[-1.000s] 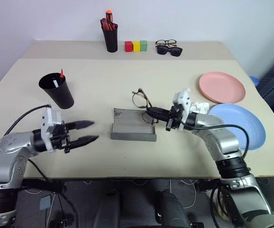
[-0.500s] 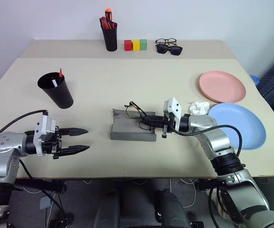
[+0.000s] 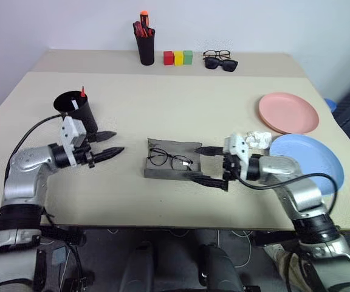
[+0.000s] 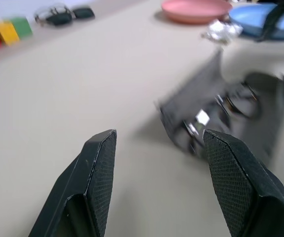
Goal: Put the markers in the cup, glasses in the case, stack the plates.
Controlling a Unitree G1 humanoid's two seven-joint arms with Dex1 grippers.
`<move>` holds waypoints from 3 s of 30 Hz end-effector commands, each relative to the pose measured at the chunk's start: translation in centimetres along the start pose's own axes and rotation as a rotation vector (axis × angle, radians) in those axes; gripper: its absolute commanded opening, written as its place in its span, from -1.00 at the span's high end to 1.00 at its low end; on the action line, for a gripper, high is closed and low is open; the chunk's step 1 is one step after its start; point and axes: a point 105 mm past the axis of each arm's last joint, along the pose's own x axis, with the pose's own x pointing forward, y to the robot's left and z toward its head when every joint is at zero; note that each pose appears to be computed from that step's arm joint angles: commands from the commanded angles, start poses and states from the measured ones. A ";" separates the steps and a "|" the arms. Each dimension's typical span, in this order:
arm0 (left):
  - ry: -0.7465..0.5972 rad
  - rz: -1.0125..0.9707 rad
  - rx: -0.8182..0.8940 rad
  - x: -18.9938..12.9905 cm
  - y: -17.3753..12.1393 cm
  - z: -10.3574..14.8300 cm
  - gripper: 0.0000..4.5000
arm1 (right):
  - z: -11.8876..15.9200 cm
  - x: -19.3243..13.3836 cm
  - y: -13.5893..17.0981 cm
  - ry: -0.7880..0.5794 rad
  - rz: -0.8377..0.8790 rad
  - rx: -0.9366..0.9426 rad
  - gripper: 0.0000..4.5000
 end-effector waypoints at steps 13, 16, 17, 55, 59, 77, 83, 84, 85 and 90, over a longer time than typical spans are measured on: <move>0.176 0.043 0.143 11.0 3.8 1.8 0.99 | -2.2 -10.8 3.3 0.173 -0.427 -0.134 -1.00; 0.204 -0.029 0.155 12.8 2.8 1.5 0.99 | -1.8 -10.6 3.2 0.139 -0.463 -0.140 -1.00; 0.215 -0.069 0.154 13.3 2.2 1.3 0.99 | -1.8 -10.5 3.3 0.138 -0.464 -0.142 -1.00; 0.036 -0.511 0.069 14.7 -10.0 5.8 -0.98 | -9.8 -14.8 -5.0 0.349 -0.920 0.036 -1.00; 0.029 -0.523 0.058 14.2 -10.4 6.3 -0.98 | -9.8 -14.2 -5.3 0.337 -0.900 0.037 -1.00; 0.192 -0.068 0.240 17.7 -0.8 4.0 0.51 | -4.0 -11.8 -3.3 0.035 -0.813 -0.082 -1.00; 0.272 -0.185 0.275 18.2 -1.2 3.0 0.99 | -0.3 -11.6 1.1 -0.071 -0.635 -0.086 -1.00; 0.283 -0.195 0.281 18.3 -1.2 2.9 0.99 | 0.0 -11.8 1.8 -0.073 -0.613 -0.079 -1.00; 0.290 -0.195 0.284 18.4 -1.1 3.0 0.99 | 0.2 -11.9 2.4 -0.072 -0.597 -0.075 -1.00; 0.308 -0.273 0.307 19.2 -2.2 3.4 0.99 | 0.3 -12.9 4.6 -0.038 -0.574 -0.022 -1.00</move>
